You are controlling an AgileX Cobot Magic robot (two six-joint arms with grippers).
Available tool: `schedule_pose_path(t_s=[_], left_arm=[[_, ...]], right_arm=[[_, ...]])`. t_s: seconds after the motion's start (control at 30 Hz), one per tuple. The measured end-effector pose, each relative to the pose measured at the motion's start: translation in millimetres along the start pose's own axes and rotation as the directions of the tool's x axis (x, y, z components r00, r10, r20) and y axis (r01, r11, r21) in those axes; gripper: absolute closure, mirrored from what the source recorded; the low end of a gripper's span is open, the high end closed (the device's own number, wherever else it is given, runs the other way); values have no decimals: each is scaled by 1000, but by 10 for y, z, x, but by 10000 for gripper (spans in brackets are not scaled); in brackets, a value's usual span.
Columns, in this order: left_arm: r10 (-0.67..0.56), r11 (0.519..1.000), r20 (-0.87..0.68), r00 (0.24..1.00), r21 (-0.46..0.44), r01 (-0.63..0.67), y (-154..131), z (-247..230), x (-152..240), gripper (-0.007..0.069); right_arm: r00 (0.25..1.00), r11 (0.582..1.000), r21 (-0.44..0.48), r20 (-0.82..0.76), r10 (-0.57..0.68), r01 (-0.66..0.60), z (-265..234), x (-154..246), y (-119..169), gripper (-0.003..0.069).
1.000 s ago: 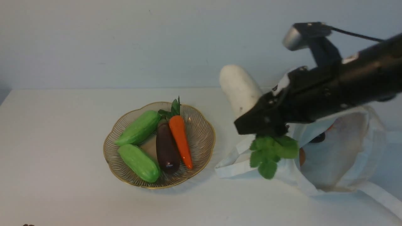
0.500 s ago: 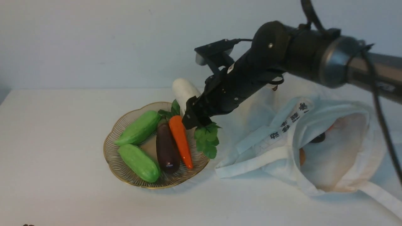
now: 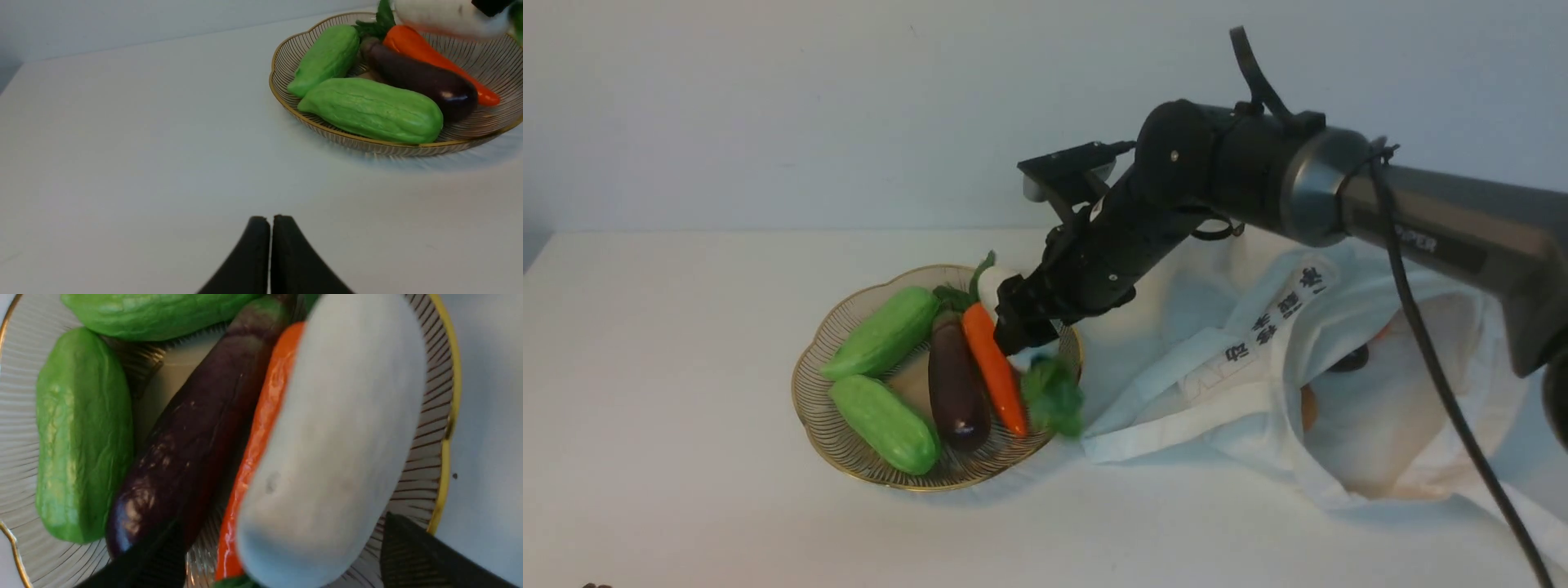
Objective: Take vegetables from cloth bag on white table place on plate.
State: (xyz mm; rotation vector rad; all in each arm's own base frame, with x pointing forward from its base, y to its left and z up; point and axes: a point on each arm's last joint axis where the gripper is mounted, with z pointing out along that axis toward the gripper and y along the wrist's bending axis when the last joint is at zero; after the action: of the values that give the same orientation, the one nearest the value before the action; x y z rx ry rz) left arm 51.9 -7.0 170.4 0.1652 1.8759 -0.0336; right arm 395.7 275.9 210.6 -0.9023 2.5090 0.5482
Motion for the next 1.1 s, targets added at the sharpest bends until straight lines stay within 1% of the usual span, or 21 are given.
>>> schedule_pose_path(t_s=[0.07, 0.23, 0.27, 0.3, 0.37, 0.4, 0.43, 0.5, 0.57, 0.6, 0.63, 0.7, 0.8, 0.9, 0.97, 1.03, 1.1], left_arm=[[0, 1000, 0, 1000, 0, 0, 0, 0, 0, 634], [0, 1000, 0, 1000, 0, 0, 0, 0, 0, 634], [0, 1000, 0, 1000, 0, 0, 0, 0, 0, 634], [0, 1000, 0, 1000, 0, 0, 0, 0, 0, 634], [0, 1000, 0, 1000, 0, 0, 0, 0, 0, 634], [0, 1000, 0, 1000, 0, 0, 0, 0, 0, 634], [0, 1000, 0, 1000, 0, 0, 0, 0, 0, 634], [0, 1000, 0, 1000, 0, 0, 0, 0, 0, 634], [0, 1000, 0, 1000, 0, 0, 0, 0, 0, 634], [0, 1000, 0, 1000, 0, 0, 0, 0, 0, 634], [0, 1000, 0, 1000, 0, 0, 0, 0, 0, 634], [0, 1000, 0, 1000, 0, 0, 0, 0, 0, 634], [0, 1000, 0, 1000, 0, 0, 0, 0, 0, 634], [0, 1000, 0, 1000, 0, 0, 0, 0, 0, 634], [0, 1000, 0, 1000, 0, 0, 0, 0, 0, 634], [0, 1000, 0, 1000, 0, 0, 0, 0, 0, 634], [0, 1000, 0, 1000, 0, 0, 0, 0, 0, 634]], right_arm=[[1000, 1000, -3, -3, -2, 2, -30, -2, 11, 58], [1000, 1000, -3, 14, -18, 18, -157, -61, 52, 62], [999, 999, -3, 16, -34, 34, -243, -95, 85, 86], [999, 999, -3, 16, -36, 36, -254, -98, 88, 90], [999, 999, 1, -5, -54, 54, -459, -146, 156, 181], [999, 999, 10, -5, -50, 50, -582, -171, 188, 247], [999, 999, 12, -5, -50, 50, -608, -175, 194, 260], [999, 998, 43, 14, -47, 46, -957, -215, 274, 446], [997, 997, 66, 57, -46, 43, -1329, -229, 364, 561], [996, 997, 71, 80, -50, 44, -1492, -226, 408, 600], [990, 995, 85, 130, -56, 45, -1795, -216, 489, 643], [982, 994, 99, 176, -68, 51, -2058, -190, 559, 657], [951, 990, 139, 299, -71, 30, -2769, -38, 740, 671], [917, 986, 166, 392, -74, 9, -3256, 136, 863, 673], [884, 984, 179, 459, -84, 1, -3567, 313, 950, 673], [862, 982, 188, 498, -88, -9, -3720, 464, 989, 673], [818, 979, 202, 569, -92, -30, -3957, 781, 1051, 674]])
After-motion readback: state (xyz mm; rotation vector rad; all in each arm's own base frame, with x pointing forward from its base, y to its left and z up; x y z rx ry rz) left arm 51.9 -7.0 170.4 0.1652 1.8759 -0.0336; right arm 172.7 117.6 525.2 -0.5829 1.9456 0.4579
